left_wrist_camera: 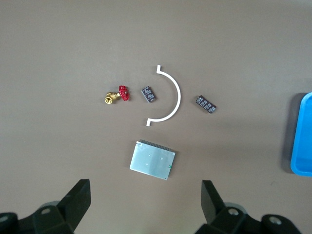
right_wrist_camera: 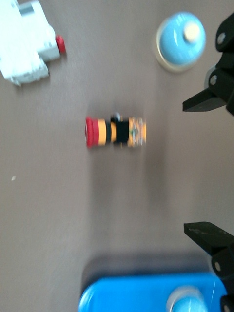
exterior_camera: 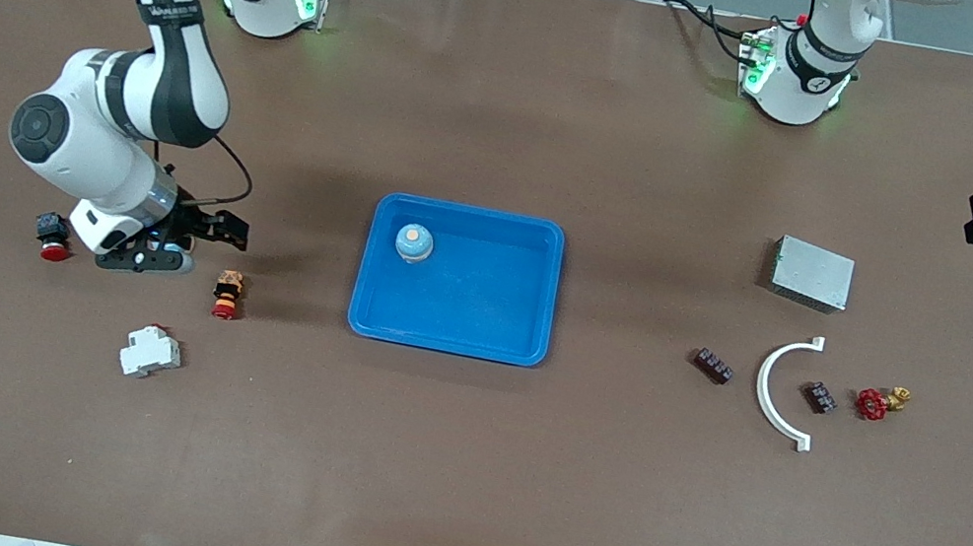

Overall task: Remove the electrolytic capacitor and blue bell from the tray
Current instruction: 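Set the bell on the table with the right gripper while the left gripper retracts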

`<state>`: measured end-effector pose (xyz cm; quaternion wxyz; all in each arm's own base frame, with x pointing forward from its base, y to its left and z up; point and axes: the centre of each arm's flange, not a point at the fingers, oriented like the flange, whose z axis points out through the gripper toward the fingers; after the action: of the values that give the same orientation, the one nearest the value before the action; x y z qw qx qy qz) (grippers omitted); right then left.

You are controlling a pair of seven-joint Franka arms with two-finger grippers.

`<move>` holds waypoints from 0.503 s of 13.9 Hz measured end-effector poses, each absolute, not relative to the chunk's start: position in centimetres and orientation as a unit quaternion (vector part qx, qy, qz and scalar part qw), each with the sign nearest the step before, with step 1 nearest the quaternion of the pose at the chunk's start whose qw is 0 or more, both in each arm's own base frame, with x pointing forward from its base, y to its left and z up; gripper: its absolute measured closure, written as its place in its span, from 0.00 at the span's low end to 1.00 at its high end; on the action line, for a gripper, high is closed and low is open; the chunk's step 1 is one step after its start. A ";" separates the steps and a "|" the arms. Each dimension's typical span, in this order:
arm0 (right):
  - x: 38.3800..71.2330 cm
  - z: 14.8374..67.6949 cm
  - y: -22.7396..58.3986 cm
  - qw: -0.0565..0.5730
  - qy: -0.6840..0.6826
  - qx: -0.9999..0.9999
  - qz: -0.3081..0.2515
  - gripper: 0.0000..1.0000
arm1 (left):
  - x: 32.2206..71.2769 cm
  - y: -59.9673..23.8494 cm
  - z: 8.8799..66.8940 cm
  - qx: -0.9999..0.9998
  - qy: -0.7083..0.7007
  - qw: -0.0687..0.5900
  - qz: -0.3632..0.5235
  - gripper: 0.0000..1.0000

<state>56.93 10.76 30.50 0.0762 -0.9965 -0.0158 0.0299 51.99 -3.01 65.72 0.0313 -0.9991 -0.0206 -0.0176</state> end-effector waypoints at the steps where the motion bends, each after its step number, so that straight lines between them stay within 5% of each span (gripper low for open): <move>1: 56.9 31.3 13.1 0.076 0.004 -0.997 0.032 0.00 | 51.8 -3.0 65.7 -0.999 -0.021 0.029 -0.017 0.00; 7: 53.4 32.3 25.4 0.074 0.069 -0.994 0.027 0.00 | 51.6 -3.1 65.6 -0.999 -0.021 0.024 -0.009 0.00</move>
<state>53.44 25.39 32.32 0.0745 -0.9945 0.0691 0.0268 51.65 -3.10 65.60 0.0236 -0.9995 -0.0211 -0.0094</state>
